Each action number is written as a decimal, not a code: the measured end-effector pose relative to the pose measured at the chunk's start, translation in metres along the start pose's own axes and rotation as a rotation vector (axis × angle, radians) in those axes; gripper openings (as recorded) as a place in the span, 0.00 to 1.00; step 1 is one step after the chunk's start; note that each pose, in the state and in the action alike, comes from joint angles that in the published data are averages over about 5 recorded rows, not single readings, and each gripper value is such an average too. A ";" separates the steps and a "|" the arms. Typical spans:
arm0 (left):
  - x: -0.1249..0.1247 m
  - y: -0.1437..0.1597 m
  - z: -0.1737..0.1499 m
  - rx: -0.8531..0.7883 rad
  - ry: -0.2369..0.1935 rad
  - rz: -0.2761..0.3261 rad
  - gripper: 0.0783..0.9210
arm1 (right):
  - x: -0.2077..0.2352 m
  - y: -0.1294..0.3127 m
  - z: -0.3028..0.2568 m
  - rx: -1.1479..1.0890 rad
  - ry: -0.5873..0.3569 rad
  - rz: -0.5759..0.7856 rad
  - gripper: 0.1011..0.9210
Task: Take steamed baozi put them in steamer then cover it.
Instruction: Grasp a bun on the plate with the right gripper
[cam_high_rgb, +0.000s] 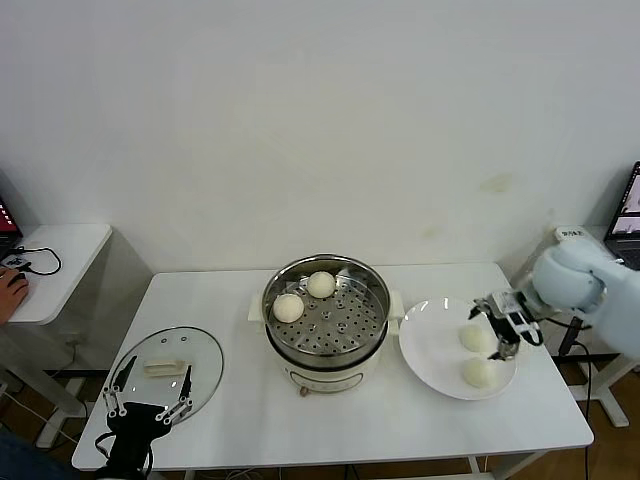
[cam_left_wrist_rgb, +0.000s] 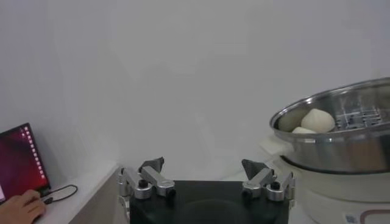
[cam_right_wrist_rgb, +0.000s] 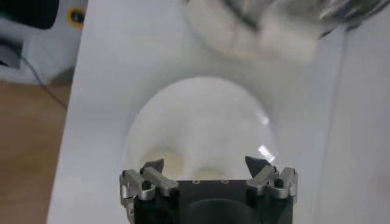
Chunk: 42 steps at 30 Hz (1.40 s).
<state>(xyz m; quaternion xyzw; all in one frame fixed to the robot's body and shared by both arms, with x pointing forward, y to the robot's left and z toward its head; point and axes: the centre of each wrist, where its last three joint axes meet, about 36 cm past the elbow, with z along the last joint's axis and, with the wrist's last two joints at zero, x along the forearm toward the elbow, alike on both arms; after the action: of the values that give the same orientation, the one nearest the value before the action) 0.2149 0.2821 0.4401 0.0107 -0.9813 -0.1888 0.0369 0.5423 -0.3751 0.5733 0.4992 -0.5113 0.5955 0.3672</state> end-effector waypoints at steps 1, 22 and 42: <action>0.000 0.000 0.000 -0.001 0.001 0.000 0.88 | -0.005 0.003 0.004 -0.004 0.006 -0.004 0.88; 0.003 0.010 0.006 -0.019 0.027 -0.026 0.88 | -0.095 0.021 0.025 -0.073 0.028 -0.068 0.88; 0.001 0.010 0.009 -0.016 0.033 -0.034 0.88 | -0.117 0.012 0.017 -0.118 0.036 -0.099 0.68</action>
<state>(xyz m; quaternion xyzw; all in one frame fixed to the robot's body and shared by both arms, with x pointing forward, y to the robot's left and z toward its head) 0.2128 0.2945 0.4357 0.0303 -0.9786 -0.1972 0.0499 0.5616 -0.3861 0.4565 0.4904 -0.5135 0.5543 0.4343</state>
